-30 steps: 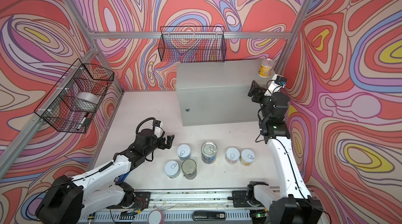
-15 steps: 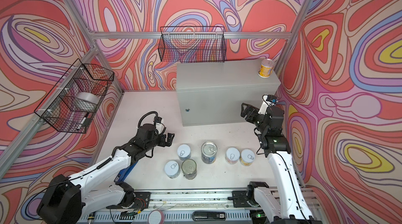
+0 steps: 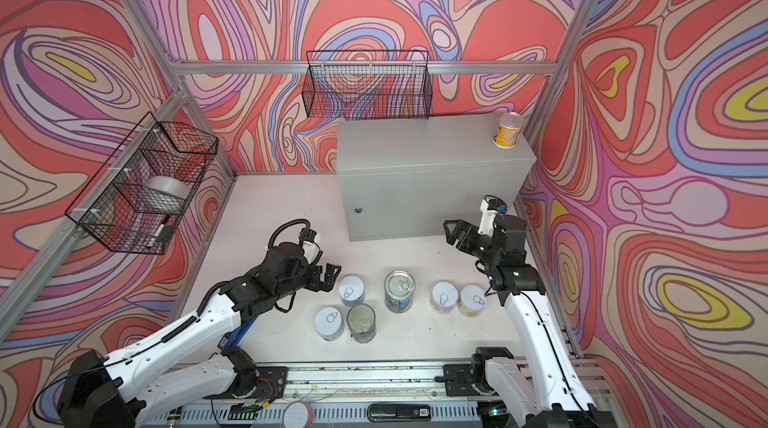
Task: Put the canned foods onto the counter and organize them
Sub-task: 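Move the right gripper back down over the dark blue tall can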
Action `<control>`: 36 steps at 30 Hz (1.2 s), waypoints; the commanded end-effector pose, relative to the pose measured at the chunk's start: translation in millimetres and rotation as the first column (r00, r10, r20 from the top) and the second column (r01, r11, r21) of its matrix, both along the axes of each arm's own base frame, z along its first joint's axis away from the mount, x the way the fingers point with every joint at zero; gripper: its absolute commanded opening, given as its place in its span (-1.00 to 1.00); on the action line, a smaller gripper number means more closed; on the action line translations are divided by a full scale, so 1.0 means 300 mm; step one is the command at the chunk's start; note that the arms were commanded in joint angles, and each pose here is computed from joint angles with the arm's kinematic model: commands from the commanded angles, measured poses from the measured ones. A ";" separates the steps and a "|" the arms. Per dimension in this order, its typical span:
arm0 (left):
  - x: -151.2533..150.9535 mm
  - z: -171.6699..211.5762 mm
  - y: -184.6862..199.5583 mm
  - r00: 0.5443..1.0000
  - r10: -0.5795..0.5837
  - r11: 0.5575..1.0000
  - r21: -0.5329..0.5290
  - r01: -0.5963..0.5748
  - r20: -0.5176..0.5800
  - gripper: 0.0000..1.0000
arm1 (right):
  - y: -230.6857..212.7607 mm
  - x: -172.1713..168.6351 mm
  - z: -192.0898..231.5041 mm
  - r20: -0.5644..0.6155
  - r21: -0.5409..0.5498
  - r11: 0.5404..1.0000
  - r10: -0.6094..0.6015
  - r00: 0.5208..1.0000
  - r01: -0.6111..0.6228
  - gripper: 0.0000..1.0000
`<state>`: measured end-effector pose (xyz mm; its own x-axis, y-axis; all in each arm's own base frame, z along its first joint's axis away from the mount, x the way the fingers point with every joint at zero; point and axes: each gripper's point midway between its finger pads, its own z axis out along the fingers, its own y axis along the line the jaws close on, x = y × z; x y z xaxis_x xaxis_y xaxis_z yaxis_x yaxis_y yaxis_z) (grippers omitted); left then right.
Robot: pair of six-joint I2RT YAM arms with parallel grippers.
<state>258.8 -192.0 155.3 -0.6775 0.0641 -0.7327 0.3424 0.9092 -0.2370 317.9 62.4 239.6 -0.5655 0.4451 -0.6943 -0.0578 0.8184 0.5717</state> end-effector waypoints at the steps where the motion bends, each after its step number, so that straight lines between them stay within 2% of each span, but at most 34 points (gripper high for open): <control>1: -0.014 0.023 0.011 0.999 0.039 0.999 0.028 -0.039 -0.012 1.00 | 0.107 -0.018 -0.002 -0.001 0.008 0.996 0.083 0.997 -0.083 0.73; 5: -0.026 0.082 -0.002 0.998 0.047 0.998 0.027 -0.048 0.029 1.00 | 0.232 -0.058 -0.035 -0.042 -0.057 0.987 0.150 0.988 -0.152 0.73; 9: -0.037 0.119 -0.008 0.997 0.048 0.998 0.037 -0.050 0.054 1.00 | 0.286 -0.100 -0.093 -0.115 -0.159 0.970 0.166 0.979 -0.183 0.72; 13: -0.034 0.120 0.009 0.995 0.064 0.996 0.058 -0.068 0.073 1.00 | 0.383 -0.146 -0.178 -0.192 -0.171 0.948 0.236 0.953 -0.269 0.72; 16: -0.022 0.129 0.043 0.990 0.091 0.990 0.099 -0.102 0.109 1.00 | 0.453 -0.184 -0.235 -0.239 -0.230 0.921 0.258 0.936 -0.313 0.72; 25: -0.009 0.143 0.102 0.966 0.163 0.980 0.078 -0.181 0.199 1.00 | 0.475 -0.190 -0.294 -0.287 -0.300 0.902 0.224 0.931 -0.310 0.72; 36: 0.007 0.126 0.084 0.972 0.126 0.979 0.132 -0.154 0.199 1.00 | 0.524 -0.239 -0.335 -0.351 -0.302 0.875 0.268 0.897 -0.379 0.74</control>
<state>256.9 -164.9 187.6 -0.5548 0.0865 -0.8275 0.2347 0.9704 -0.0560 249.1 211.8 132.1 -0.8324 -0.0304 -0.5533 -0.2220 0.9331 0.2828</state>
